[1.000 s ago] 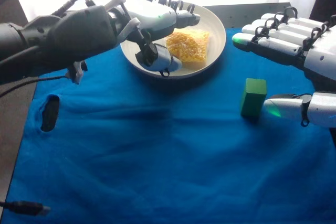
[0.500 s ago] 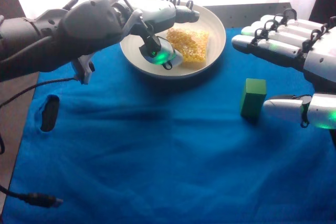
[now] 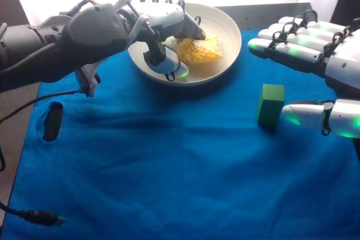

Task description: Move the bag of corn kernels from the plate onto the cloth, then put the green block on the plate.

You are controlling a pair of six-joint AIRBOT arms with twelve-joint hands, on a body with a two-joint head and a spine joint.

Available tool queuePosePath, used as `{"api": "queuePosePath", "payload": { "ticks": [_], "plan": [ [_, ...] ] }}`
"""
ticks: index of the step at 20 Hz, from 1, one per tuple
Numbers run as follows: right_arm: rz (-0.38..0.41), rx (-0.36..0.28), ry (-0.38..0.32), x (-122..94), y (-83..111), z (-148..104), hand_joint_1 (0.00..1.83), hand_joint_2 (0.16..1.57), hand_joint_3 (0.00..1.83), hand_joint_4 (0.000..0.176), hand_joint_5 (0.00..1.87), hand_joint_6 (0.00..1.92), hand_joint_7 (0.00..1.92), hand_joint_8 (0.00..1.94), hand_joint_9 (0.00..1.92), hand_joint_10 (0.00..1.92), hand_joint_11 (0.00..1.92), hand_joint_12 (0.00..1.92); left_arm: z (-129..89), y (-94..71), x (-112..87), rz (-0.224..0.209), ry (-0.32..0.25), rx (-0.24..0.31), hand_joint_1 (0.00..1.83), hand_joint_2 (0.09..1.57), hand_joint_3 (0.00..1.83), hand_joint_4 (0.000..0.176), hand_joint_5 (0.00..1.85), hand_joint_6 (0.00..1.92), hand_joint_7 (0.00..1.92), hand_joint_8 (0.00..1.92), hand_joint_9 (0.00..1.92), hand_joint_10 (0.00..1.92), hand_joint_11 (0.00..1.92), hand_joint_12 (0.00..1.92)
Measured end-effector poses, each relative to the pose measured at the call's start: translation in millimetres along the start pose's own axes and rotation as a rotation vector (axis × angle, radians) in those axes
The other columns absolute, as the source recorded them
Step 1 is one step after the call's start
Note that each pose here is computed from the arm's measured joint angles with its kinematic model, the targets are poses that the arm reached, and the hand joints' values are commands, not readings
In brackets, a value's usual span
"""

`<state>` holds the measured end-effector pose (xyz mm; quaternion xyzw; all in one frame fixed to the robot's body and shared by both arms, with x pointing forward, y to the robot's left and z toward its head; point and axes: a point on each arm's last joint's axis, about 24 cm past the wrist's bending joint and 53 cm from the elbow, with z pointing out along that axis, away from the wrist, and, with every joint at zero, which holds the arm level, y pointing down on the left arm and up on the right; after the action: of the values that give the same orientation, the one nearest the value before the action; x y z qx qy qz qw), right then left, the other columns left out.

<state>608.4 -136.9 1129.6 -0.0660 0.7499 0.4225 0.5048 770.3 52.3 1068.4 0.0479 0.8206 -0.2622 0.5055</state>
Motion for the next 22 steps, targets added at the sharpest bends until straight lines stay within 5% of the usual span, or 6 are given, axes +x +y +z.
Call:
{"api": "queuePosePath", "payload": {
  "ticks": [4, 6, 9, 10, 12, 22],
  "plan": [
    [0.000, 0.004, 0.005, 2, -1.5, -1, 0.26, 1.38, 0.00, 0.000, 0.00, 0.00, 0.00, 0.00, 0.00, 0.00, 0.00, 0.00, -4, 0.5, -5.8, -0.010, -0.012, 0.000, 1.22, 1.25, 0.00, 0.000, 0.39, 0.73, 0.29, 0.73, 0.36, 1.31, 0.42, 1.59],
    [0.000, 0.004, 0.004, 2, -1.3, -1, 0.28, 1.38, 0.00, 0.000, 0.00, 0.00, 0.00, 0.00, 0.00, 0.00, 0.00, 0.00, -7, 1.9, -8.0, -0.005, -0.016, -0.001, 1.24, 1.37, 0.00, 0.000, 0.44, 1.67, 0.19, 1.04, 0.44, 1.68, 0.48, 1.70],
    [0.001, 0.003, 0.005, 2, -1.2, 0, 0.36, 1.38, 0.00, 0.000, 0.00, 0.00, 0.00, 0.00, 0.00, 0.00, 0.00, 0.00, -13, -4.9, -18.0, 0.023, -0.033, 0.017, 1.23, 1.29, 0.00, 0.000, 0.18, 1.23, 0.15, 1.18, 0.41, 1.59, 0.50, 1.73],
    [0.002, 0.001, 0.004, 2, -0.7, 0, 0.39, 1.37, 0.00, 0.000, 0.00, 0.00, 0.00, 0.00, 0.00, 0.00, 0.00, 0.00, -15, -8.5, -23.1, 0.025, -0.047, 0.025, 1.03, 1.37, 0.00, 0.000, 0.42, 1.61, 0.14, 1.25, 0.43, 1.61, 0.52, 1.73],
    [0.002, 0.001, 0.005, 3, -0.5, 0, 0.38, 1.37, 0.00, 0.000, 0.00, 0.00, 0.00, 0.00, 0.00, 0.00, 0.00, 0.00, -24, -19.4, -35.8, 0.024, -0.087, 0.056, 1.18, 1.28, 0.00, 0.000, 0.18, 1.26, 0.13, 1.25, 0.44, 1.60, 0.54, 1.72],
    [0.034, 0.038, 0.015, 9, -11.0, -6, 0.34, 1.38, 0.00, 0.000, 0.00, 0.00, 0.00, 0.00, 0.00, 0.00, 0.00, 0.00, -107, -30.8, -56.9, 0.040, -0.254, 0.199, 1.21, 1.42, 0.00, 0.000, 0.35, 1.80, 0.10, 1.61, 0.42, 1.82, 0.57, 1.88]
  ]
}}
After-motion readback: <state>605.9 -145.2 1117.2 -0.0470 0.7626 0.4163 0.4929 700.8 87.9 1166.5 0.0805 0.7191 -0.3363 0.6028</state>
